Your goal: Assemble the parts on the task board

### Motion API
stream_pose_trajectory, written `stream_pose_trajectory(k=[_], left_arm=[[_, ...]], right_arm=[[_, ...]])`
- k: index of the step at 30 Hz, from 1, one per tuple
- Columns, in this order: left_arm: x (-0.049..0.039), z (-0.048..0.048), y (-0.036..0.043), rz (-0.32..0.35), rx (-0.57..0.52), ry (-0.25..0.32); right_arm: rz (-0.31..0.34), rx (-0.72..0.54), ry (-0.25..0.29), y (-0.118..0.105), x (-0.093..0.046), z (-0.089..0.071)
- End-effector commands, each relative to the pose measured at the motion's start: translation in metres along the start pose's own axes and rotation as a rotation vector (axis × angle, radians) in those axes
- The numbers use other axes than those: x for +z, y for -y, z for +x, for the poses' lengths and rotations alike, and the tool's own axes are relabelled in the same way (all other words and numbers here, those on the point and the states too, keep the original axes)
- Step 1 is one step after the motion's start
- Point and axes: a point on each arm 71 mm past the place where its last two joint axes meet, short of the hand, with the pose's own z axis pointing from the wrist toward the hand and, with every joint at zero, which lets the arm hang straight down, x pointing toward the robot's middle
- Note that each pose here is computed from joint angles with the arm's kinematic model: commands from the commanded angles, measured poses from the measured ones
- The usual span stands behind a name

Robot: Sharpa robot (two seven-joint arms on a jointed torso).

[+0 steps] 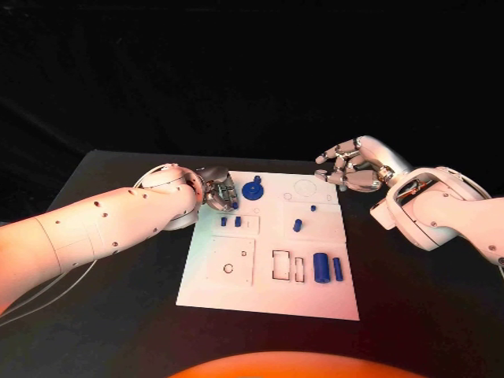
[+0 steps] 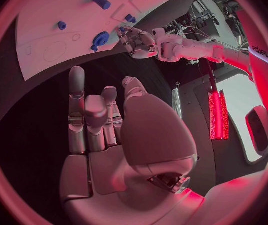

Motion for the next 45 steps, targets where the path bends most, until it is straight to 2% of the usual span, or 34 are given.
stream_pose_trajectory(k=[1, 13, 16, 18, 22, 25, 30, 32, 35, 40, 45], left_arm=[[0.0004, 0.0001, 0.0006, -0.006, -0.005, -0.002], [-0.0004, -0.0009, -0.0048, -0.022, -0.005, -0.003], [-0.0026, -0.0028, -0.0085, -0.025, -0.007, 0.008], [-0.0053, -0.0051, -0.0115, -0.023, -0.016, 0.026], [-0.0118, -0.0117, -0.0164, -0.008, -0.065, 0.078], [-0.0182, -0.0204, -0.0207, 0.009, -0.161, 0.136], [-0.0296, -0.0336, -0.0263, 0.045, -0.334, 0.226], [-0.037, -0.0385, -0.0292, 0.071, -0.462, 0.255], [-0.0459, -0.042, -0.0323, 0.096, -0.635, 0.267], [-0.061, -0.0449, -0.0343, 0.143, -0.925, 0.256], [-0.0758, -0.0463, -0.0329, 0.192, -1.123, 0.244]], right_arm=[[-0.002, -0.005, -0.008, 0.0, 0.0, 0.001], [0.018, -0.007, -0.025, 0.002, 0.0, 0.001], [0.039, -0.023, -0.059, 0.005, 0.0, 0.003], [0.056, -0.05, -0.1, 0.008, 0.001, 0.005], [0.07, -0.117, -0.167, 0.011, 0.003, 0.01], [0.077, -0.193, -0.21, 0.013, 0.005, 0.013], [0.063, -0.345, -0.242, 0.013, 0.008, 0.018], [0.057, -0.424, -0.253, 0.012, 0.01, 0.023], [0.055, -0.501, -0.256, 0.012, 0.012, 0.028], [0.065, -0.598, -0.259, 0.013, 0.016, 0.038], [0.074, -0.647, -0.267, 0.014, 0.019, 0.047]])
